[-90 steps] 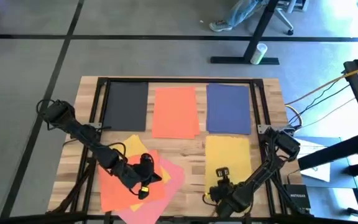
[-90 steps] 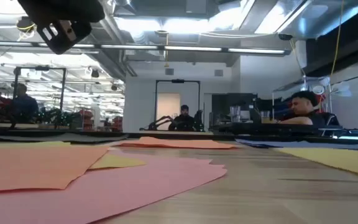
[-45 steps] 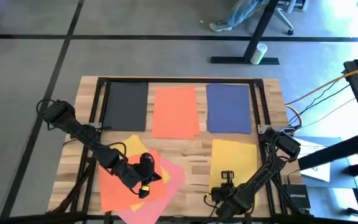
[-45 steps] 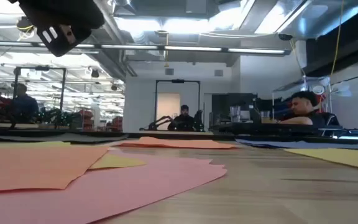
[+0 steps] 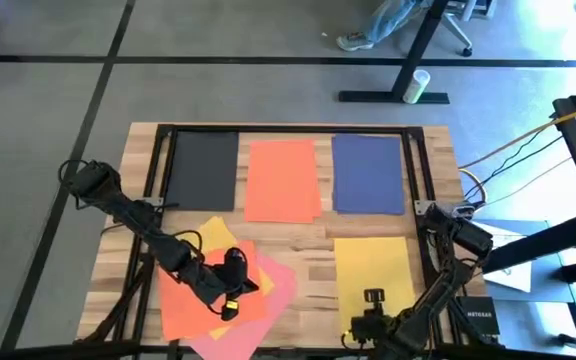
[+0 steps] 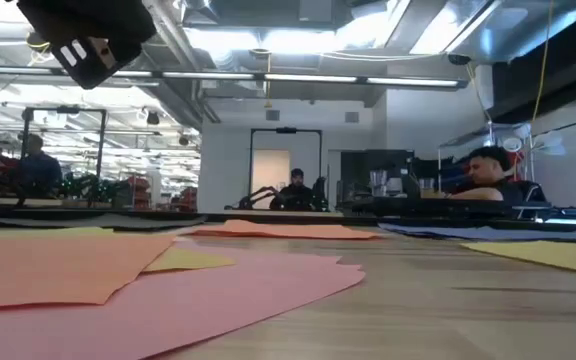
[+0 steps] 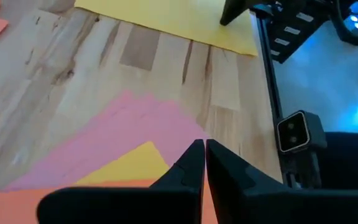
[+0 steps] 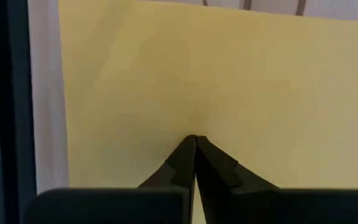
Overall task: Organize paper
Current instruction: Move the yellow paper to the bottom left of the table, then stack the orange paper on top of the other orange paper
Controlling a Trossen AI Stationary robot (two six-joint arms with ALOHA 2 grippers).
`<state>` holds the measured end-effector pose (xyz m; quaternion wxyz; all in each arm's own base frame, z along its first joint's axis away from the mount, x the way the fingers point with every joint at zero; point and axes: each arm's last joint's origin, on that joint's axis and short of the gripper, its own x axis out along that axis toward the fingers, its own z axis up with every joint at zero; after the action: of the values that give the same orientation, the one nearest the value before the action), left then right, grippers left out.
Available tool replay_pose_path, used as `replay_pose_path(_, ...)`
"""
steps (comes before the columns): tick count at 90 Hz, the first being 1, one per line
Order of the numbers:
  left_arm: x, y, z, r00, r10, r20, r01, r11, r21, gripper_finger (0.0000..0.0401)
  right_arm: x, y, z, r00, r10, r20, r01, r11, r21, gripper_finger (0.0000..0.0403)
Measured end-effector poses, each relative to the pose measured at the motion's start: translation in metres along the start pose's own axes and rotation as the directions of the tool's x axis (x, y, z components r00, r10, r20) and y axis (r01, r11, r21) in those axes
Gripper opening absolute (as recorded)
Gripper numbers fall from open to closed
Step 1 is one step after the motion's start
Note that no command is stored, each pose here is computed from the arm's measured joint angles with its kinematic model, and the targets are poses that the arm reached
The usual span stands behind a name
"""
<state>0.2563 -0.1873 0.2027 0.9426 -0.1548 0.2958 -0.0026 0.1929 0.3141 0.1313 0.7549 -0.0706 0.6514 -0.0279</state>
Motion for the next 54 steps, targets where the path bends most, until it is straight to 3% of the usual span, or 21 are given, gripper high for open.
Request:
replay_pose_path(16,0.0,0.001,0.0,1.0,-0.002,-0.003,0.002,1.0,-0.004,0.0,-0.012,-0.004,0.002,0.994,-0.105,-0.021,0.106,0.992,0.064,0.0001)
replay_pose_path(31,-0.002,0.001,0.002,1.0,-0.007,0.001,0.007,1.0,-0.007,0.0,-0.065,-0.004,0.023,0.956,-0.232,0.181,0.216,0.971,0.101,0.0022)
replay_pose_path(40,-0.006,0.002,0.004,1.0,-0.001,-0.006,0.001,1.0,-0.001,0.0,-0.091,-0.003,0.033,0.932,-0.24,0.272,0.213,0.969,0.124,0.0047)
replay_pose_path(54,-0.029,0.01,0.003,0.995,0.061,-0.08,-0.061,0.998,0.008,0.0,-0.091,-0.017,0.063,0.873,-0.293,0.39,0.227,0.951,0.208,0.0087)
